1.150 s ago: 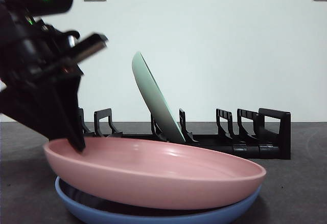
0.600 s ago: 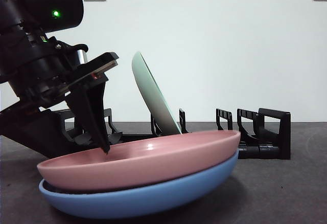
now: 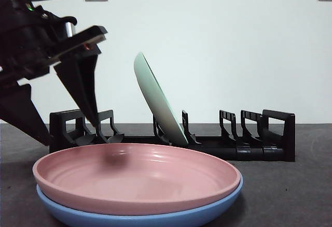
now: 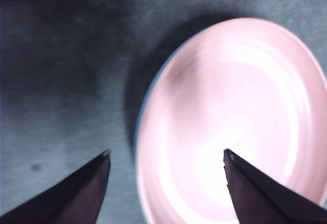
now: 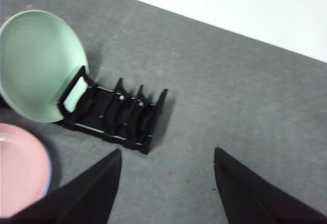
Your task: Place the plate
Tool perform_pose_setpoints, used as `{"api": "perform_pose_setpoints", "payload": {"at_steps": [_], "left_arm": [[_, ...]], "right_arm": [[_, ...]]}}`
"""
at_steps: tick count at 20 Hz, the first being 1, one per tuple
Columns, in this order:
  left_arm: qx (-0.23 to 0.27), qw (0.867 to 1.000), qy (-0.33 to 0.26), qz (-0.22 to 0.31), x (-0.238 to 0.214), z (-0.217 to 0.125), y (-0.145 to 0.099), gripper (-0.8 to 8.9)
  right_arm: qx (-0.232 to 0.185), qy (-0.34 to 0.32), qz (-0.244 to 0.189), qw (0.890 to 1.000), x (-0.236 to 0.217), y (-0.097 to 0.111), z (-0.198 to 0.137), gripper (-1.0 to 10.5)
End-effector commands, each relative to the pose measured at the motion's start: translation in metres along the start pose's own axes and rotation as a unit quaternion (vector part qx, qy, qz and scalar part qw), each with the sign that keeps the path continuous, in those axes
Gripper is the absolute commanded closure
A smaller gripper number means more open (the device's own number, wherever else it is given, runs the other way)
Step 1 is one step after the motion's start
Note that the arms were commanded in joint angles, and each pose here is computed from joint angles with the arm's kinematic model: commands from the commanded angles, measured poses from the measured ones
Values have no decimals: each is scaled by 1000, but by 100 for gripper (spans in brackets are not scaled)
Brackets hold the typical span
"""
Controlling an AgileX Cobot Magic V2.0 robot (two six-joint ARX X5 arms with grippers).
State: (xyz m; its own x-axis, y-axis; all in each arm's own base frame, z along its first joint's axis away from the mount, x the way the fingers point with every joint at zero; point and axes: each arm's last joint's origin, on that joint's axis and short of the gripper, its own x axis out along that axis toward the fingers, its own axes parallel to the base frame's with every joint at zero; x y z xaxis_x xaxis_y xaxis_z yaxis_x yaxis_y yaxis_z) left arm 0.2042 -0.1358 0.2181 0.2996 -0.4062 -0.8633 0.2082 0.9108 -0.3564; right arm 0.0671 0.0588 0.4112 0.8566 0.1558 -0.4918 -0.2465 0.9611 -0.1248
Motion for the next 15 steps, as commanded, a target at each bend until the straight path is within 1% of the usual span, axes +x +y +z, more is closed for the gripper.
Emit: {"api": "perform_pose_setpoints", "payload": {"at_steps": [1, 2, 4, 6, 8, 10, 12, 14, 15], "left_arm": [[33, 998, -53, -19, -22, 6, -7, 460], [49, 995, -84, -33, -34, 6, -10, 461], [64, 985, -151, -58, -65, 2, -14, 466], [75, 972, -209, -72, -96, -9, -14, 466], [80, 960, -253, -89, -124, -24, -12, 465], [86, 948, -289, -105, -148, -42, -8, 466], [88, 936, -320, -117, -167, -58, -4, 469], [76, 930, -345, -100, -185, -74, 2, 469], [66, 930, -354, -74, -194, -81, 6, 469]], "right_arm": [[4, 5, 25, 1000, 1, 4, 5, 659], [1, 12, 34, 999, 4, 8, 6, 659], [-2, 22, 53, 998, 11, 16, 10, 659], [1, 27, 89, 996, 23, 29, 17, 659], [3, 20, 135, 991, 40, 46, 29, 659], [8, 16, 186, 982, 62, 63, 41, 659], [17, 27, 235, 971, 91, 79, 49, 659], [28, 44, 270, 961, 124, 90, 55, 659], [34, 53, 285, 957, 143, 95, 56, 659]]}}
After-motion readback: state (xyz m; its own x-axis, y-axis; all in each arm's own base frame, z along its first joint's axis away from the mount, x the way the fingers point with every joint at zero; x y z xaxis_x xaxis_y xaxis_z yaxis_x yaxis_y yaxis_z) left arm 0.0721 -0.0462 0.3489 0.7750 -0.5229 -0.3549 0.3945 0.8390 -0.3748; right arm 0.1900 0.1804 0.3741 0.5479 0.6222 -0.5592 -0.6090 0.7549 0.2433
